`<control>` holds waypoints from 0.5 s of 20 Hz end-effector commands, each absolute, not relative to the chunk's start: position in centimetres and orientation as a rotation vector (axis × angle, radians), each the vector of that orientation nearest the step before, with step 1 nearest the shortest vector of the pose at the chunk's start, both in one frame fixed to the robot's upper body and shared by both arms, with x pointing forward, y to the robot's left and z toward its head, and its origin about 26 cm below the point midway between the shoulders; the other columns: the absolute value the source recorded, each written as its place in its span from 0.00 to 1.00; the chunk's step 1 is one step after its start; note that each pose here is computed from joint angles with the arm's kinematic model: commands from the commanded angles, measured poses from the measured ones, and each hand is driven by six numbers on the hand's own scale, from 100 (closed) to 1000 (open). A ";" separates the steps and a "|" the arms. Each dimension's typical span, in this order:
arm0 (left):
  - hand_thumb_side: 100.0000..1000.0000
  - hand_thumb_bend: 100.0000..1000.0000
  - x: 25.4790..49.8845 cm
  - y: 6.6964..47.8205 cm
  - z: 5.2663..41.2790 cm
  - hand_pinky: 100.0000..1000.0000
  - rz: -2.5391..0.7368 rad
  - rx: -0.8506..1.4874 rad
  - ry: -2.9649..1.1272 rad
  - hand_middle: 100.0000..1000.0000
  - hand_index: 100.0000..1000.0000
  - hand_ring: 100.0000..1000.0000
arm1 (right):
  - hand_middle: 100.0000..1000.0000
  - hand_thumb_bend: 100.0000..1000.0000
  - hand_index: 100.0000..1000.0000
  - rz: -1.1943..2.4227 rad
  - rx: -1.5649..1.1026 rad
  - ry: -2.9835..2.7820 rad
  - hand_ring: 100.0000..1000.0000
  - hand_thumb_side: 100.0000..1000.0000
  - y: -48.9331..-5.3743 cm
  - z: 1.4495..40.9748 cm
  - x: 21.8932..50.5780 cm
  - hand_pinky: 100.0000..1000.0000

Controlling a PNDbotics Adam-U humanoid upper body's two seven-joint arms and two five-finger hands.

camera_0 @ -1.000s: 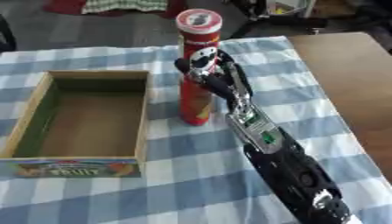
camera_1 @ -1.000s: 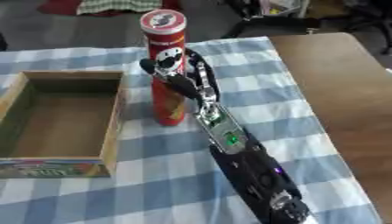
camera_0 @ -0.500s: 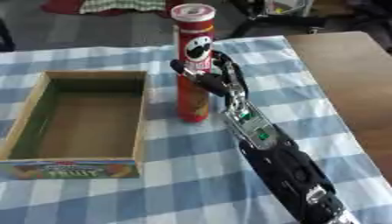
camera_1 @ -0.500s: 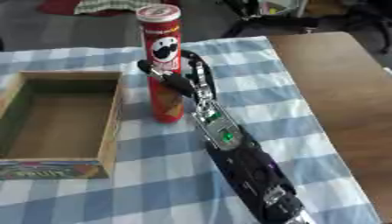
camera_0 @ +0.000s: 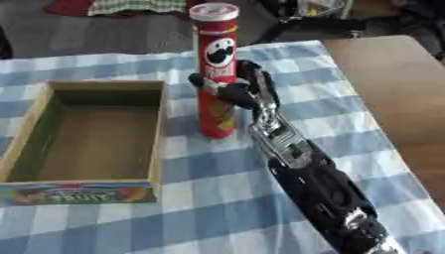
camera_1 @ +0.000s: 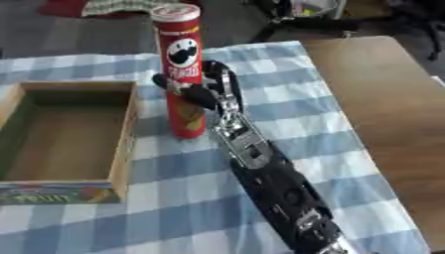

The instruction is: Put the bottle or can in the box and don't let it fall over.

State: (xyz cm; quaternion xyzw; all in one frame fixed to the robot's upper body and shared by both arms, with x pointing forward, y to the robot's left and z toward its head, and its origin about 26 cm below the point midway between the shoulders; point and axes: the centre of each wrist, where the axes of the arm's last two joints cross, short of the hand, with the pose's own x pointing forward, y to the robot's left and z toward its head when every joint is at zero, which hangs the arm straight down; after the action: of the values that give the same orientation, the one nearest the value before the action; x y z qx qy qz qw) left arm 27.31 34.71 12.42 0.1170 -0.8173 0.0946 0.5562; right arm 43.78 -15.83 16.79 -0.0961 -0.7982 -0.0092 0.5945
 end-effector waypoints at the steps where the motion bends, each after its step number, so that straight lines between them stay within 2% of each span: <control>1: 0.56 0.31 27.3 34.9 13.1 1.00 0.206 0.282 -1.951 0.86 0.77 0.89 | 0.49 0.82 0.44 -0.044 -0.224 -1.896 0.65 0.15 -15.6 18.1 43.7 0.77; 5: 0.56 0.31 27.3 34.9 13.1 1.00 0.206 0.282 -1.952 0.86 0.77 0.89 | 0.41 0.73 0.30 -0.075 -0.239 -1.915 0.55 0.07 -15.5 18.4 43.5 0.73; 6: 0.56 0.31 27.3 34.9 13.1 1.00 0.206 0.282 -1.952 0.86 0.77 0.89 | 0.41 0.73 0.30 -0.085 -0.237 -1.921 0.55 0.07 -15.5 18.4 43.4 0.73; 7: 0.56 0.31 27.3 34.9 13.1 1.00 0.205 0.282 -1.952 0.86 0.77 0.89 | 0.35 0.69 0.24 -0.100 -0.232 -1.930 0.49 0.03 -15.5 18.5 43.4 0.70; 10: 0.56 0.30 27.3 35.0 13.2 1.00 0.204 0.283 -1.953 0.86 0.77 0.89 | 0.27 0.65 0.16 -0.141 -0.202 -1.964 0.41 0.00 -15.5 18.5 43.3 0.69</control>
State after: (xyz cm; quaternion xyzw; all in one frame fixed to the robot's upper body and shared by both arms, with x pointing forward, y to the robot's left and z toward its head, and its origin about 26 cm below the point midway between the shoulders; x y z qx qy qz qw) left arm 27.31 34.71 12.42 0.1162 -0.8179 0.0936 0.5557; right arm 43.39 -15.63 17.09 -0.0963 -0.8143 -0.0518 0.5700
